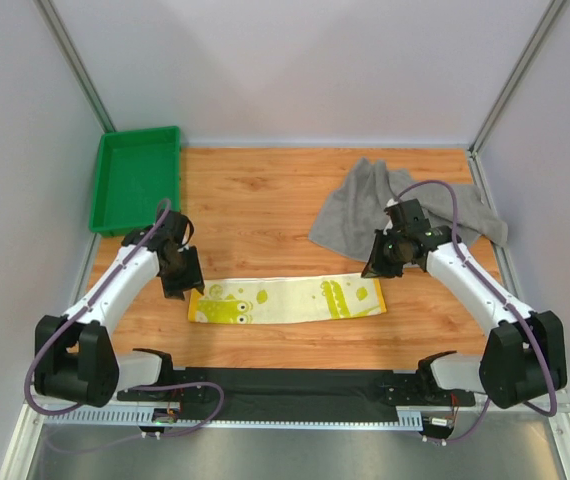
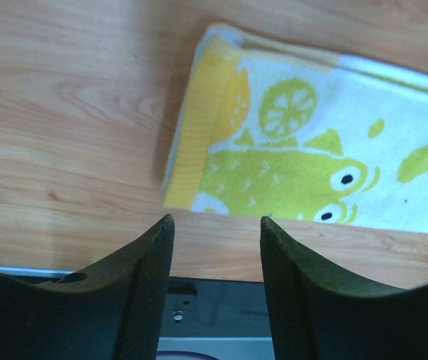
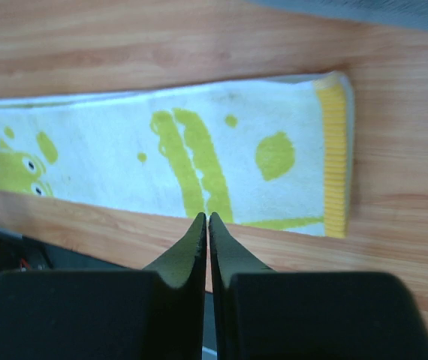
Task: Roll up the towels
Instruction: Fold the towel
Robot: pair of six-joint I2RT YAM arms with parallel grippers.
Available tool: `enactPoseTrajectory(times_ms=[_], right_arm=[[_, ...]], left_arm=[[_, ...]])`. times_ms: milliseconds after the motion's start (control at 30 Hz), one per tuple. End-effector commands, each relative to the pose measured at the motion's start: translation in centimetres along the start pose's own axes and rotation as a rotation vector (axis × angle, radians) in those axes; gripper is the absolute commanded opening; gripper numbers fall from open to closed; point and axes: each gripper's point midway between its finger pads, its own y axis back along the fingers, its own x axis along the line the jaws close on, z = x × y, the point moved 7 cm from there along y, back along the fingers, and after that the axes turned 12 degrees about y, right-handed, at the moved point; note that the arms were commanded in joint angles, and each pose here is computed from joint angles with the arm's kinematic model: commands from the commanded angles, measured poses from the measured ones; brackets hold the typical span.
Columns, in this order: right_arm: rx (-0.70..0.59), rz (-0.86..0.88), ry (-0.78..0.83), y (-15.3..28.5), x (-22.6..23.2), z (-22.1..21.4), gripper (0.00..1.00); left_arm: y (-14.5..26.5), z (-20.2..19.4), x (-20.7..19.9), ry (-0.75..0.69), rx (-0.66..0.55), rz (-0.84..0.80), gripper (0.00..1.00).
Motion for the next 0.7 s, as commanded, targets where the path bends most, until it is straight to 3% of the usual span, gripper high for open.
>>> enactPoseTrajectory(times_ms=[0, 300, 667], right_arm=[[0.084, 0.145, 0.016, -1.2, 0.9, -1.5, 0.0], [0.26, -0.061, -0.124, -4.9, -2.6, -4.2, 0.0], [0.296, -0.187, -0.24, -6.2, -6.1, -6.4, 0.0]], left_arm=[[-0.3, -1.7, -0.9, 0.06, 0.061, -0.119, 0.56], [-4.3, -3.6, -0.6, 0.145, 0.157, -0.127, 0.52], [-6.0, -3.3, 0.5, 0.158, 0.136, -0.02, 0.51]])
